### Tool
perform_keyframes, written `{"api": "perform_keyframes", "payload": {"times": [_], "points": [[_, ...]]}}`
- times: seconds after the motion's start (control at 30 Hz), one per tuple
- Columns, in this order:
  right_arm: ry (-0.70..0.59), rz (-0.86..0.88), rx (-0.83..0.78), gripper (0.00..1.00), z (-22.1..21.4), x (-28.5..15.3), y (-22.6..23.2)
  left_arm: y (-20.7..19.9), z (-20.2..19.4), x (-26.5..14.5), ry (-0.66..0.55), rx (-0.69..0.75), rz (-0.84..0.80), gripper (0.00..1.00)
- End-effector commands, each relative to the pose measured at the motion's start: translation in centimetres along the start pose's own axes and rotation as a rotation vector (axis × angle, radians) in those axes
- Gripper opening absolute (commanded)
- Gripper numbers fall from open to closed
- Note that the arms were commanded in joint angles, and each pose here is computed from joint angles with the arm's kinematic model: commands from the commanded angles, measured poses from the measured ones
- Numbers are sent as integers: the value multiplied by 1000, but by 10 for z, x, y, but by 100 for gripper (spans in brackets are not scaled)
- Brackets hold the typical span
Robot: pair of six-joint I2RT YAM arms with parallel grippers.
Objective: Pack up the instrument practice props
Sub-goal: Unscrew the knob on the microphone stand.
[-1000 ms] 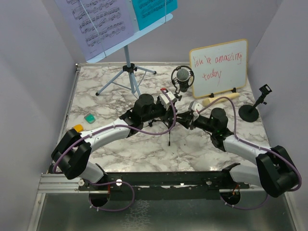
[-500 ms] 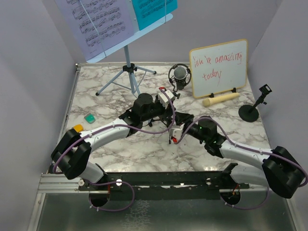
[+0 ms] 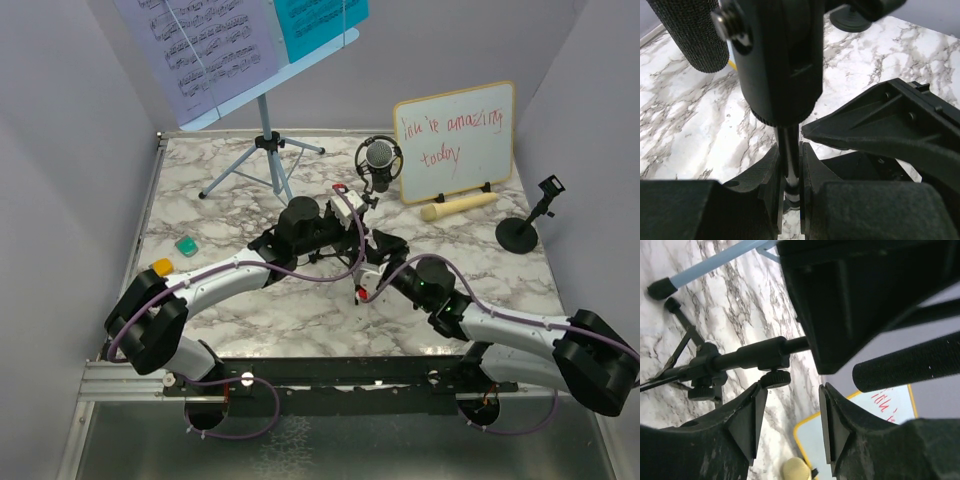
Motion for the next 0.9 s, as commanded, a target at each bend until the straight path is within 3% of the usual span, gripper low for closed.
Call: {"api": "perform_keyframes", "payload": {"times": [0.0, 0.3, 0.5, 0.73, 0.87], "points": [[-56, -60, 308, 54, 11, -14, -5, -14, 18, -6, -58, 19, -58, 0], [-25, -158, 931, 61, -1, -39, 0, -14, 17, -5, -55, 23, -57, 0], [-74, -281, 1378, 75, -6, -51, -1, -13, 15, -4, -50, 20, -57, 0], [-197, -306, 1784, 74, -5, -50, -1, -13, 14, -4, -48, 20, -58, 0], [-228, -305, 1893, 69, -5, -41, -4, -13, 15, -4, -51, 19, -57, 0]]}}
Point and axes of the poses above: each gripper's point midway between its finger pads, its own x axis out along the fingers, its own y axis along the line the jaws close on, z = x × y, the point moved 3 cm from there along -x, back along the fingers, and after that the axes turned 5 degrees about -x, right-handed, at the moved point
